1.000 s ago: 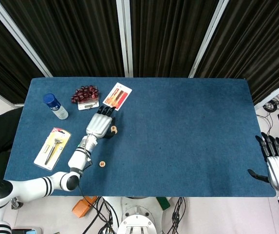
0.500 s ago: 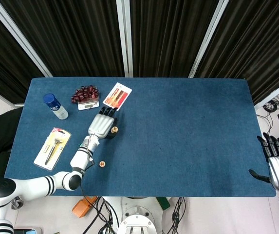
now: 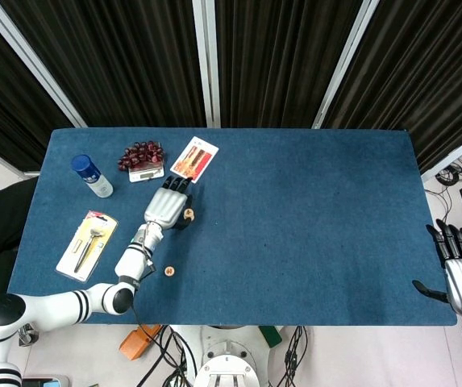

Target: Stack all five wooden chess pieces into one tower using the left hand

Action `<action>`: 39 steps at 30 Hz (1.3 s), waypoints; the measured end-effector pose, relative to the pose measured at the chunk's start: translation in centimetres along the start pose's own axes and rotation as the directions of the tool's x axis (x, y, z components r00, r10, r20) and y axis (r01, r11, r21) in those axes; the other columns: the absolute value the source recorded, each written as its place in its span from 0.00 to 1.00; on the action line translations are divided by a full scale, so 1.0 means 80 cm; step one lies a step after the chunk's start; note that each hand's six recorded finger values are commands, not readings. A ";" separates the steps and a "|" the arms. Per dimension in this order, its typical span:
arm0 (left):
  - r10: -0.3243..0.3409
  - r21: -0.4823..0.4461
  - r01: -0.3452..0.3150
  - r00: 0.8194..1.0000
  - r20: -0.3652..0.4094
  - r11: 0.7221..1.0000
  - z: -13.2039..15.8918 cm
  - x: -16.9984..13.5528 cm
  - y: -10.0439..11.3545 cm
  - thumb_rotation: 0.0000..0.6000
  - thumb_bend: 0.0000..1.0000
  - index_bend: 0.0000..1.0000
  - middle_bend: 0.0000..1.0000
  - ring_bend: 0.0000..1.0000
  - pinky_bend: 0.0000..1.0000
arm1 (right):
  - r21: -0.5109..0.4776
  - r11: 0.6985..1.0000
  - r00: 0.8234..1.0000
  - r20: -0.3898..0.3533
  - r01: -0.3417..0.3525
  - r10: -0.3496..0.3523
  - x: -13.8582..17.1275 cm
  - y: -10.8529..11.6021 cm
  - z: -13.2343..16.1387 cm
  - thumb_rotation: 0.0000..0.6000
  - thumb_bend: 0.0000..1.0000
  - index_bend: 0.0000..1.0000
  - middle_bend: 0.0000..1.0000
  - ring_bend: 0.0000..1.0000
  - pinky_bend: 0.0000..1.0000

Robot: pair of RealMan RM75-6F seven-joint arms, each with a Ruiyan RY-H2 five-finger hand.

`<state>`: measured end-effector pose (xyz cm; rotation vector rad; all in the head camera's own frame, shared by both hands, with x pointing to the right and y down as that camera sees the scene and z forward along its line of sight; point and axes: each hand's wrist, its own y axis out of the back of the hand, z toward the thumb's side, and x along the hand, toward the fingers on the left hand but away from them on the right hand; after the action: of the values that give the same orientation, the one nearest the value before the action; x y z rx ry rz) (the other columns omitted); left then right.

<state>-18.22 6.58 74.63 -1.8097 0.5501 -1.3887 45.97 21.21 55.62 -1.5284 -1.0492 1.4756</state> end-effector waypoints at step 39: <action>0.128 -0.090 -0.122 0.989 0.069 0.988 -0.078 -0.200 -0.028 0.83 0.24 0.42 0.00 0.00 0.00 | 0.014 0.999 0.998 -0.050 0.040 -0.040 0.001 0.014 0.014 1.00 0.17 0.00 0.00 0.00 0.00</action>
<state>-29.34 17.64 67.33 -1.8539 0.6811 -1.2251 44.92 20.88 54.51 -1.5177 -1.0320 1.4083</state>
